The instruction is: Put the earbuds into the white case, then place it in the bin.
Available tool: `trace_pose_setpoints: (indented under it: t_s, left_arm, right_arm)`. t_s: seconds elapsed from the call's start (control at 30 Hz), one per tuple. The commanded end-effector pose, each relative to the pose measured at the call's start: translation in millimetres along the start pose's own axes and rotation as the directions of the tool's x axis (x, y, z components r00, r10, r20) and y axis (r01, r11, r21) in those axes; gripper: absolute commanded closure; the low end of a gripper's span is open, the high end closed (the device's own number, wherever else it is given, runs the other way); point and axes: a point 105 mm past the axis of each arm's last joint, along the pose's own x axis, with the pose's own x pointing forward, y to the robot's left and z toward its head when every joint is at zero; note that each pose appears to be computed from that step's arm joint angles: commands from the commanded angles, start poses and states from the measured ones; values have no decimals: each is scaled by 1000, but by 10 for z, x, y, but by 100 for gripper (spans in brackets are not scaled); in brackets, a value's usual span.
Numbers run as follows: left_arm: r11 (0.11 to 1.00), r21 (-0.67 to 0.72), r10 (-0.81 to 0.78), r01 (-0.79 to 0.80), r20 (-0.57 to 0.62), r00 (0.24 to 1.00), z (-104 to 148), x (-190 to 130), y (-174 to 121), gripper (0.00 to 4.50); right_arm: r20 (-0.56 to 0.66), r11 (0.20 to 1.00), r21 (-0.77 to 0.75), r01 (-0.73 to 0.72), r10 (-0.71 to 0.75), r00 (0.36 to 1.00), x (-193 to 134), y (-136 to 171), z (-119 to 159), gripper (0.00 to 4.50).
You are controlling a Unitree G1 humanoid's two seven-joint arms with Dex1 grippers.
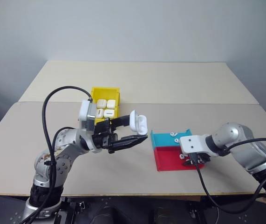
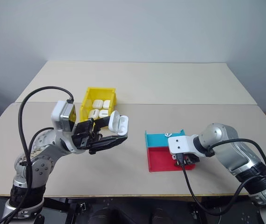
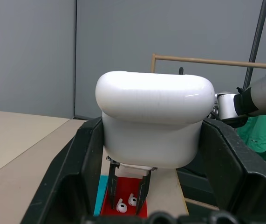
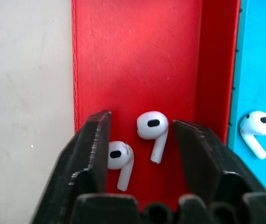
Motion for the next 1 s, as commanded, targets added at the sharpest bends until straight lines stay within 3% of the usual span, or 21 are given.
trace_pose_setpoints:
  t_s: [0.03,0.17,0.57,0.8,0.9,1.0]
  left_arm:
    - [999,37,-37,36,16,999,94,40,-93,172]
    - [999,35,-41,40,14,999,94,43,-95,172]
    - [998,23,-64,64,18,998,99,68,-72,172]
    - [997,2,-71,71,19,997,87,55,-96,172]
    - [997,0,-75,75,17,997,90,54,-104,172]
    - [997,-1,-78,78,18,997,94,57,-112,172]
  right_arm:
    - [-9,1000,-7,12,-12,1000,2,-16,-4,312]
    - [-4,1000,2,29,-29,1000,-1,-28,4,446]
    - [117,974,90,208,-217,969,-234,-247,186,446]
    - [189,976,104,194,-211,959,-553,-169,353,446]
    - [171,981,89,173,-186,968,-594,-78,336,381]
    - [143,984,88,157,-168,975,-601,-7,287,278]
